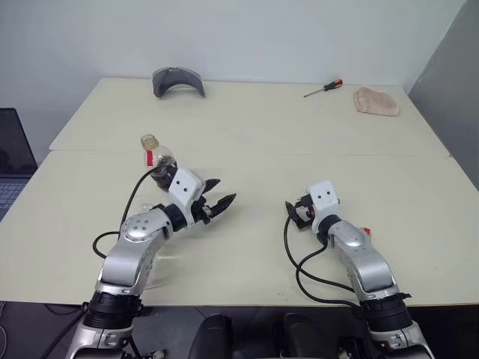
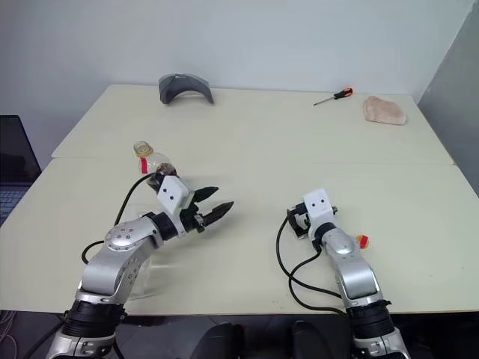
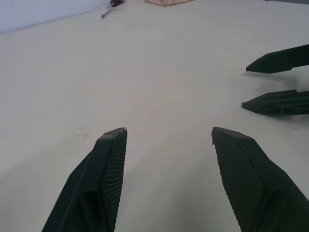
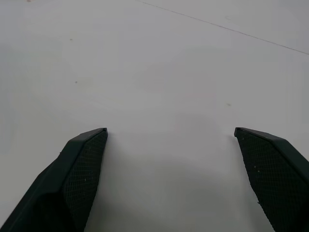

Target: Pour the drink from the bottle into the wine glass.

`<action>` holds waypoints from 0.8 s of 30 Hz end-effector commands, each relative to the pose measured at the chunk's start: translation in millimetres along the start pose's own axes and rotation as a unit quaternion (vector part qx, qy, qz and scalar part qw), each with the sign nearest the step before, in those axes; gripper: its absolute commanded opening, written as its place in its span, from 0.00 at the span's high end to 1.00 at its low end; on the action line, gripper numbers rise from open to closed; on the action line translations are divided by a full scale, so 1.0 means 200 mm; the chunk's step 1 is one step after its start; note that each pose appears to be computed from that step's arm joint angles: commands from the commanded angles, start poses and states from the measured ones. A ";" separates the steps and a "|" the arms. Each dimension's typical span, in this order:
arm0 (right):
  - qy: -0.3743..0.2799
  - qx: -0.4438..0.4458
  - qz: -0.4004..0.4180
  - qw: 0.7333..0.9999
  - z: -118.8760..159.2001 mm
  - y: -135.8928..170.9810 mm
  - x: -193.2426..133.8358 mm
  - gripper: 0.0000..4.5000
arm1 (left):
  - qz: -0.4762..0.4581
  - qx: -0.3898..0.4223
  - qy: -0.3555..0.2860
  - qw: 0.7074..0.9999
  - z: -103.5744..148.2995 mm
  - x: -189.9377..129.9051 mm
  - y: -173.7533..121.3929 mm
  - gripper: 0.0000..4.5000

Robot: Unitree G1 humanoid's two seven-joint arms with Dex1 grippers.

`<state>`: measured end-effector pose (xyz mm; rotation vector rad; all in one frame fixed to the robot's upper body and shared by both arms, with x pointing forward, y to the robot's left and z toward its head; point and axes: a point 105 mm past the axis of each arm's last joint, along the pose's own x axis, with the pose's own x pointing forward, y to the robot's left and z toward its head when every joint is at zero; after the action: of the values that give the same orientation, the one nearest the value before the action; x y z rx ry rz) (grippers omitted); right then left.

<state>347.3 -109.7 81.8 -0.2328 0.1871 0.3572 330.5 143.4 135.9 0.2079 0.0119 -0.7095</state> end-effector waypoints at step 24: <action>-0.087 -0.018 0.107 0.990 0.24 0.02 -0.15 0.00 | 0.009 0.012 -0.041 0.999 0.20 -0.17 0.01 0.01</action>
<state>328.7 -105.7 117.2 -0.2174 0.0862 0.5567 309.9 159.5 162.5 0.1828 -0.0223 -0.6922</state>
